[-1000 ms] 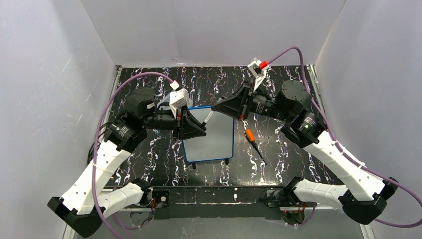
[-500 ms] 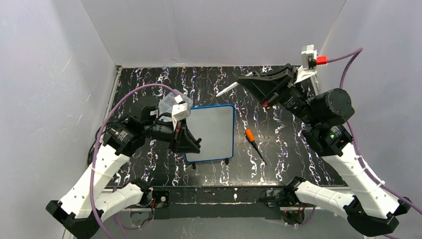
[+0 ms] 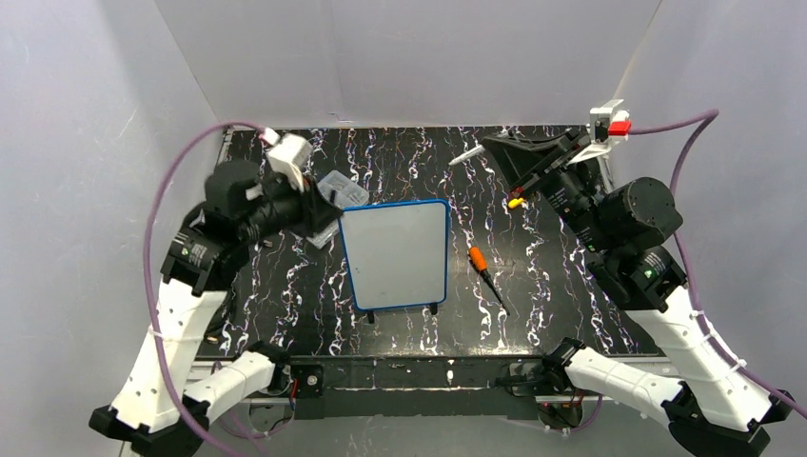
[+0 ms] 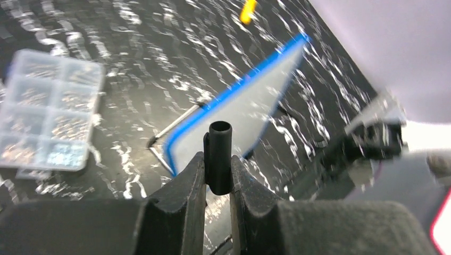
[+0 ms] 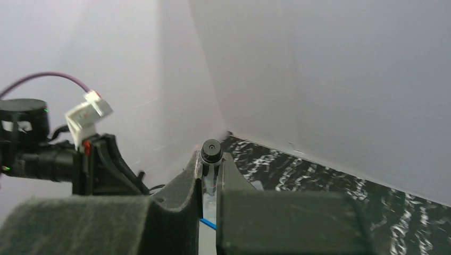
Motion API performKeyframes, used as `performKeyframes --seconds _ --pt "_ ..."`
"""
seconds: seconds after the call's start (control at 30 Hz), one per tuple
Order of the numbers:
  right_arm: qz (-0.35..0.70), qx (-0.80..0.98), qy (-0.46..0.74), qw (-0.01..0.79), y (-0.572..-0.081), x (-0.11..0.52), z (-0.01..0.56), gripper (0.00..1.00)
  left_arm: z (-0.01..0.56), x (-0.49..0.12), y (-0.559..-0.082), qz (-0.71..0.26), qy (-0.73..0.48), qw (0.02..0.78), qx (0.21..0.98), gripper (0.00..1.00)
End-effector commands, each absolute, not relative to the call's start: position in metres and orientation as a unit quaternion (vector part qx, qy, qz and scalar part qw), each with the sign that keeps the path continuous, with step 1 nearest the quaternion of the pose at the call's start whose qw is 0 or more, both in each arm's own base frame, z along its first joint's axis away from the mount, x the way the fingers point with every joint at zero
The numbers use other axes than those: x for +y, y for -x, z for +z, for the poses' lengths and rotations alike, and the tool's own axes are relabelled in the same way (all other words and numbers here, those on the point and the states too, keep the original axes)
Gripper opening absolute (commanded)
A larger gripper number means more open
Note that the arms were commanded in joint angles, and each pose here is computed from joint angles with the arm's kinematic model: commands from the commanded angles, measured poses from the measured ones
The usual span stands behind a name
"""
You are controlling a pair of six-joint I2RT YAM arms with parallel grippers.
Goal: Write a sentence on the whiteboard
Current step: Place the pen cap at the center of the board.
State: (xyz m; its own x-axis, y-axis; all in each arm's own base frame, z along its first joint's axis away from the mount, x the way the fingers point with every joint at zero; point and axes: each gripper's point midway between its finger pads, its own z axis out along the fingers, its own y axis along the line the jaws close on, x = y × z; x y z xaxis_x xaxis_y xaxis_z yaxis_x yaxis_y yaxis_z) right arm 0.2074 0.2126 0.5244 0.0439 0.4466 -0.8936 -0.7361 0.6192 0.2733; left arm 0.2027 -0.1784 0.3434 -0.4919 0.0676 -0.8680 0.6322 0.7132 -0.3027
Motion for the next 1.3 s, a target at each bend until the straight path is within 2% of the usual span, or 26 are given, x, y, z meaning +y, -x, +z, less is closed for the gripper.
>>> performKeyframes --seconds 0.0,0.17,0.3,0.5,0.7,0.8,1.1,1.27 --pt "0.315 0.578 0.101 0.746 -0.227 0.181 0.510 0.01 0.342 -0.124 -0.252 -0.245 -0.047 0.444 0.860 0.00" --pt "0.295 0.590 0.117 0.743 -0.227 0.178 0.498 0.01 0.305 -0.078 -0.272 -0.218 0.082 0.416 0.879 0.00" --pt "0.307 0.591 0.142 0.733 -0.220 0.185 0.489 0.01 0.235 -0.058 -0.260 -0.175 0.155 0.367 0.900 0.00" --pt "0.316 0.588 0.153 0.729 -0.212 0.185 0.481 0.01 0.123 -0.070 -0.229 -0.197 0.233 0.257 0.917 0.00" --pt "0.328 0.589 0.162 0.721 -0.207 0.189 0.474 0.01 0.074 -0.071 -0.218 -0.183 0.268 0.192 0.926 0.00" --pt "0.336 0.586 0.171 0.717 -0.204 0.192 0.469 0.01 0.063 -0.067 -0.217 -0.171 0.274 0.186 0.928 0.00" --pt "0.358 0.578 0.192 0.708 -0.195 0.199 0.470 0.01 0.033 -0.065 -0.214 -0.154 0.277 0.154 0.936 0.15" --pt "0.370 0.576 0.194 0.703 -0.193 0.204 0.468 0.01 0.030 -0.066 -0.211 -0.154 0.279 0.148 0.936 0.39"
